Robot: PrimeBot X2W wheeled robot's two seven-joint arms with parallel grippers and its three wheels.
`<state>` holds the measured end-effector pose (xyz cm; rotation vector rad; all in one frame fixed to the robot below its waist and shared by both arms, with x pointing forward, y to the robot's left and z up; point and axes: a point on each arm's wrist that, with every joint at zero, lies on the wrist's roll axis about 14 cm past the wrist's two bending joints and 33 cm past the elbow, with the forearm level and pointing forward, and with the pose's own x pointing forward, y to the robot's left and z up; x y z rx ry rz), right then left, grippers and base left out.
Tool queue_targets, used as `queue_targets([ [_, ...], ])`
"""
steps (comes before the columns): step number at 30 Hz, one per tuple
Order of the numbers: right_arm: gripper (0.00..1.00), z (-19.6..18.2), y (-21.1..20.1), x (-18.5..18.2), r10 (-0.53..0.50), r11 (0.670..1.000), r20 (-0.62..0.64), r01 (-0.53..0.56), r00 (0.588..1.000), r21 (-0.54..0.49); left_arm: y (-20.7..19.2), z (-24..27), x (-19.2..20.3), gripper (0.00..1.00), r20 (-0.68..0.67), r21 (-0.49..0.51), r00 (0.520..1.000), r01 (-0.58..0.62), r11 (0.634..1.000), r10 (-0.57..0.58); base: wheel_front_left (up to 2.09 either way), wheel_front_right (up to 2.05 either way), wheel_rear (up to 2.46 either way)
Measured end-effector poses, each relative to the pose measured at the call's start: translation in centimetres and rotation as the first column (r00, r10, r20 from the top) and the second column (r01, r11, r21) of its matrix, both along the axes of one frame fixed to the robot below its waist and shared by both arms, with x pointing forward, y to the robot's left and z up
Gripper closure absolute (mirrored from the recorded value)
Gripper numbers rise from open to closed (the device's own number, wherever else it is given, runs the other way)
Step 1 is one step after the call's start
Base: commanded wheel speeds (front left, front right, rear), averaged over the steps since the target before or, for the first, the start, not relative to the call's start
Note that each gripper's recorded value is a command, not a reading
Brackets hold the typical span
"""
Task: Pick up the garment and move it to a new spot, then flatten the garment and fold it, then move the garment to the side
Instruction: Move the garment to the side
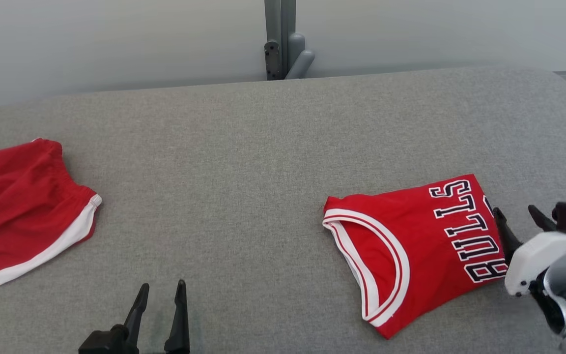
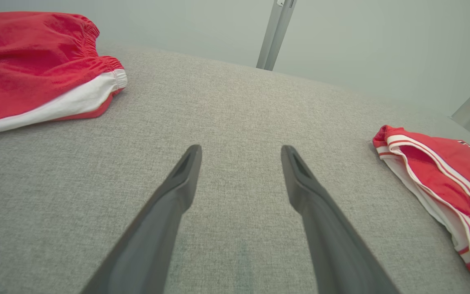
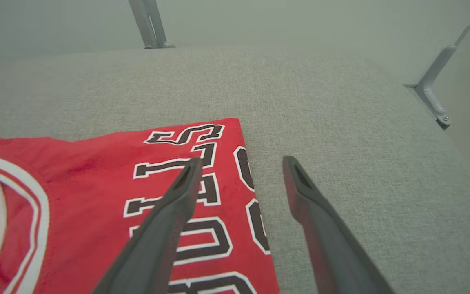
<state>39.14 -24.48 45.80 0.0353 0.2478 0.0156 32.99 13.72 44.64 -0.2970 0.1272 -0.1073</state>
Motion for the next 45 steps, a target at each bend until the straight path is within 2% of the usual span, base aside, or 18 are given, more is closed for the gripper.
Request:
queue_targets([
  [2,0.0,-0.1,-0.8,1.4,0.011,0.999,-0.084,-0.014,0.996,-0.038,-0.2,-0.1,0.5,0.0,-0.003,-0.001,1.0,0.006,1.0,-0.006,0.0,0.0,0.0],
  [3,0.0,-0.9,-1.4,2.2,0.01,0.998,-0.182,-0.021,0.983,-0.06,-0.4,-0.2,1.1,0.0,-0.004,-0.003,1.0,0.014,1.0,-0.014,0.0,0.0,0.0],
  [5,0.0,-2.0,-1.9,2.6,0.014,0.995,-0.275,-0.039,0.961,-0.089,-0.7,-0.3,1.7,0.0,-0.007,-0.005,1.0,0.023,1.0,-0.023,0.0,0.0,0.0],
  [10,0.0,-4.9,-1.5,3.3,0.03,0.995,-0.428,-0.067,0.903,-0.072,-0.5,-1.3,2.3,0.0,-0.034,-0.002,0.999,0.019,1.0,-0.019,0.0,0.0,0.0],
  [12,0.0,-6.2,-1.1,3.2,0.031,0.999,-0.467,-0.044,0.884,-0.018,-0.3,-1.5,2.6,0.0,-0.041,0.002,0.999,0.017,1.0,-0.017,0.0,0.0,0.0],
  [14,0.0,-7.5,-0.6,3.0,0.046,0.998,-0.512,-0.061,0.858,-0.012,0.0,-1.7,2.7,0.0,-0.044,0.005,0.999,0.009,1.0,-0.009,0.0,0.0,0.0],
  [15,0.53,-7.7,-0.1,3.2,0.06,0.998,-0.518,-0.064,0.853,0.009,0.1,-1.7,2.8,0.0,-0.046,0.006,0.999,0.005,1.0,-0.005,0.0,0.0,0.0],
  [16,1.0,-7.6,0.3,3.5,0.073,0.997,-0.514,-0.058,0.855,0.045,0.2,-1.8,2.8,0.0,-0.048,0.007,0.999,0.002,1.0,-0.001,0.0,0.0,0.0],
  [21,1.0,-5.9,0.0,6.4,0.098,0.995,-0.441,-0.074,0.892,0.07,0.4,-2.0,3.9,0.0,-0.048,0.011,0.999,-0.003,1.0,0.003,0.0,0.0,0.0],
  [26,1.0,-2.3,-4.4,10.5,0.022,0.999,-0.357,-0.029,0.934,-0.015,-0.4,-2.1,5.9,0.0,-0.031,0.042,0.999,0.037,0.998,-0.036,0.0,0.0,0.0],
  [29,1.0,-1.3,-8.6,11.7,-0.073,0.996,-0.34,0.051,0.938,-0.074,-0.9,-2.1,7.3,0.0,-0.015,0.047,0.998,0.056,0.997,-0.056,0.0,0.0,0.0],
  [33,1.0,-0.3,-14.3,12.4,-0.213,0.973,-0.312,0.172,0.926,-0.154,-1.4,-2.7,8.8,0.0,-0.013,0.048,0.997,0.075,0.996,-0.074,0.0,0.0,0.0],
  [36,1.0,-0.3,-17.8,12.1,-0.308,0.947,-0.303,0.261,0.902,-0.187,-1.7,-4.0,9.0,0.0,-0.042,0.053,0.995,0.089,0.995,-0.086,0.0,0.0,0.0],
  [40,1.0,-1.5,-20.6,11.2,-0.401,0.914,-0.324,0.352,0.857,-0.202,-2.0,-5.5,9.1,0.0,-0.079,0.051,0.992,0.103,0.993,-0.098,0.0,0.0,0.0],
  [44,1.0,-2.5,-21.8,10.7,-0.445,0.894,-0.328,0.391,0.833,-0.22,-1.6,-6.0,9.1,0.0,-0.092,0.05,0.992,0.093,0.994,-0.088,0.0,0.0,0.0],
  [45,0.87,-2.6,-21.7,10.7,-0.447,0.892,-0.317,0.389,0.837,-0.23,-1.5,-6.0,9.1,0.0,-0.093,0.05,0.992,0.088,0.995,-0.084,0.0,0.0,0.0],
])
